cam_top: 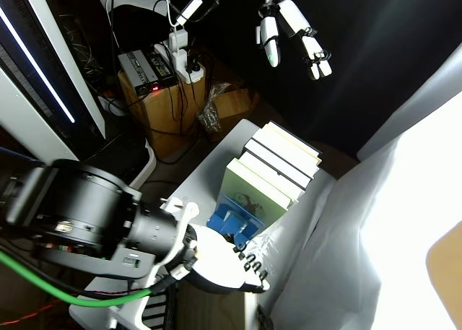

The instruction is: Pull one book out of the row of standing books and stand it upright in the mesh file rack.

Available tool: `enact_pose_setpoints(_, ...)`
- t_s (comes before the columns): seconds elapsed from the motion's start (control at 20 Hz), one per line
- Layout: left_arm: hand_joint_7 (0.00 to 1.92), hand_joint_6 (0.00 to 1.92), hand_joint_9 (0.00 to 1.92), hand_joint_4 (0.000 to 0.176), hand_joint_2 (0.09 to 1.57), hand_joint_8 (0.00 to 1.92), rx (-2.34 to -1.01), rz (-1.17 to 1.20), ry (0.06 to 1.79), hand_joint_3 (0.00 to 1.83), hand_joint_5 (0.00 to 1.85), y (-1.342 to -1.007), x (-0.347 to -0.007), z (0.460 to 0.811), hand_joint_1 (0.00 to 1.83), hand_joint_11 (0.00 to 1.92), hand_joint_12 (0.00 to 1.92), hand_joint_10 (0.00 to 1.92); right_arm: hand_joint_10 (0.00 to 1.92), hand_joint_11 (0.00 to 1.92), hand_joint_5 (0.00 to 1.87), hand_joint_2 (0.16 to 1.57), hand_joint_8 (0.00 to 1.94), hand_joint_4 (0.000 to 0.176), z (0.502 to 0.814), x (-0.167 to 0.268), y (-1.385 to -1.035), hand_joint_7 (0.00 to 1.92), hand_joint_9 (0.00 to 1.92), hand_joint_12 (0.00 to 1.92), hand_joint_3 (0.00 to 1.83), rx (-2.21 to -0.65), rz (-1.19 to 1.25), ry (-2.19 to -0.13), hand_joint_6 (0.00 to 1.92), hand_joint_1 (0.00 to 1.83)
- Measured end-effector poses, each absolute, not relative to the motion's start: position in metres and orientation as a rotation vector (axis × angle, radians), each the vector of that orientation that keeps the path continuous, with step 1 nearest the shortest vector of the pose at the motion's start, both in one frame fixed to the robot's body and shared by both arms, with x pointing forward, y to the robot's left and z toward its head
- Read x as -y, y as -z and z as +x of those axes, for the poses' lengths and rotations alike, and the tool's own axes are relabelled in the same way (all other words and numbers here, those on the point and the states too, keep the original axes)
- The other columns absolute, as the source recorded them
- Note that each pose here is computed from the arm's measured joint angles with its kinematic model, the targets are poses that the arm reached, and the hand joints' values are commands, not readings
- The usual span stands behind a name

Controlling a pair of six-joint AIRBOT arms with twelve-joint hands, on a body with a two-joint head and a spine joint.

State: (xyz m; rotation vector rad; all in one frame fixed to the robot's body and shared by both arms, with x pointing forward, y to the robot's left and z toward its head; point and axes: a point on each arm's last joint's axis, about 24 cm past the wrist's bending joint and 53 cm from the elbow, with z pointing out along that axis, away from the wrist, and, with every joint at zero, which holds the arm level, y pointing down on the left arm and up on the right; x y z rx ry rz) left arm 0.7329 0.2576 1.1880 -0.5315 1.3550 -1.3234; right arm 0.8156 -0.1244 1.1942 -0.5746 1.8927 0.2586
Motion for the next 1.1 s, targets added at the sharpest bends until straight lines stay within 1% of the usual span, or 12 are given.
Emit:
enact_pose_setpoints(0.1, 0.03, 0.0, 0.0, 0.0, 1.37, 0.0, -1.351, -0.543, 1.331, 0.0, 0.17, -1.187, -0.256, 0.732, 0.5, 0.0, 0.0, 0.0, 0.0, 0.0, 0.0, 1.03, 0.0, 0.026, 0.803, 0.123, -1.221, 0.0, 0.0, 0.0, 0.01, -1.836, -0.571, -0.296, 0.0, 0.6)
enact_pose_setpoints(0.2, 0.03, 0.0, 0.0, 0.0, 1.38, 0.0, -1.346, -0.54, 1.355, 0.0, 0.17, -1.188, -0.25, 0.728, 0.46, 0.0, 0.0, 0.0, 0.0, 0.0, 0.0, 1.16, 0.0, 0.0, 0.782, 0.115, -1.259, 0.0, 0.0, 0.0, 0.02, -1.748, -0.566, -0.359, 0.0, 0.44)
enact_pose_setpoints(0.45, 0.02, 0.0, 0.0, 0.0, 1.38, 0.0, -1.341, -0.557, 1.377, 0.0, 0.09, -1.184, -0.246, 0.722, 0.49, 0.0, 0.0, 0.0, 0.0, 0.0, 0.0, 1.26, 0.0, 0.0, 0.735, 0.115, -1.288, 0.0, 0.0, 0.0, 0.03, -1.682, -0.498, -0.61, 0.0, 0.14)
enact_pose_setpoints(0.5, 0.0, 0.0, 0.0, 0.004, 1.38, 0.0, -1.33, -0.564, 1.385, 0.0, 0.05, -1.186, -0.246, 0.722, 0.48, 0.0, 0.0, 0.0, 0.0, 0.0, 0.0, 1.25, 0.0, 0.024, 0.728, 0.11, -1.298, 0.0, 0.0, 0.0, 0.02, -1.656, -0.469, -0.704, 0.0, 0.15)
enact_pose_setpoints(0.55, 0.0, 0.0, 0.0, 0.022, 1.38, 0.0, -1.311, -0.563, 1.401, 0.0, 0.01, -1.191, -0.244, 0.72, 0.46, 0.0, 0.0, 0.0, 0.0, 0.0, 0.0, 1.26, 0.0, 0.021, 0.725, 0.107, -1.306, 0.0, 0.0, 0.0, 0.02, -1.654, -0.378, -0.844, 0.0, 0.17)
enact_pose_setpoints(0.6, 0.0, 0.0, 0.0, 0.051, 1.4, 0.0, -1.3, -0.544, 1.423, 0.01, 0.0, -1.196, -0.239, 0.718, 0.38, 0.0, 0.0, 0.0, 0.0, 0.03, 0.0, 1.24, 0.0, 0.09, 0.724, 0.107, -1.311, 0.0, 0.0, 0.02, 0.01, -1.645, -0.267, -1.003, 0.0, 0.13)
enact_pose_setpoints(0.7, 0.0, 0.0, 0.0, 0.071, 1.41, 0.0, -1.283, -0.516, 1.45, 0.01, 0.0, -1.205, -0.233, 0.716, 0.34, 0.0, 0.0, 0.0, 0.0, 0.0, 0.0, 1.27, 0.0, 0.123, 0.721, 0.108, -1.301, 0.0, 0.0, 0.25, 0.0, -1.647, -0.195, -1.138, 0.0, 0.08)
enact_pose_setpoints(0.75, 0.0, 0.0, 0.0, 0.075, 1.41, 0.0, -1.277, -0.516, 1.455, 0.01, 0.0, -1.207, -0.233, 0.716, 0.31, 0.0, 0.0, 0.0, 0.0, 0.0, 0.0, 1.3, 0.0, 0.078, 0.719, 0.109, -1.294, 0.0, 0.0, 0.05, 0.0, -1.65, -0.182, -1.158, 0.0, 0.02)
enact_pose_setpoints(0.85, 0.0, 0.0, 0.0, 0.086, 1.4, 0.0, -1.27, -0.478, 1.481, 0.0, 0.0, -1.219, -0.223, 0.715, 0.18, 0.0, 0.0, 0.0, 0.0, 0.0, 0.0, 1.31, 0.0, 0.047, 0.705, 0.115, -1.289, 0.0, 0.0, 0.0, 0.0, -1.623, -0.135, -1.234, 0.0, 0.03)
enact_pose_setpoints(0.95, 0.0, 0.0, 0.0, 0.077, 1.41, 0.0, -1.271, -0.398, 1.536, 0.0, 0.0, -1.234, -0.201, 0.708, 0.14, 0.0, 0.0, 0.0, 0.0, 0.0, 0.0, 1.31, 0.0, 0.02, 0.687, 0.121, -1.293, 0.0, 0.0, 0.0, 0.0, -1.567, -0.092, -1.329, 0.0, 0.05)
enact_pose_setpoints(1.0, 0.0, 0.0, 0.0, 0.087, 1.39, 0.0, -1.276, -0.356, 1.562, 0.0, 0.0, -1.24, -0.19, 0.705, 0.16, 0.0, 0.0, 0.0, 0.0, 0.0, 0.0, 1.29, 0.0, 0.031, 0.68, 0.123, -1.289, 0.0, 0.0, 0.0, 0.0, -1.554, -0.083, -1.349, 0.0, 0.11)
enact_pose_setpoints(1.1, 0.0, 0.0, 0.0, 0.053, 1.37, 0.0, -1.281, -0.298, 1.612, 0.0, 0.0, -1.248, -0.167, 0.7, 0.2, 0.0, 0.0, 0.0, 0.0, 0.0, 0.0, 1.31, 0.0, 0.0, 0.669, 0.13, -1.278, 0.0, 0.0, 0.0, 0.0, -1.547, -0.067, -1.356, 0.0, 0.17)
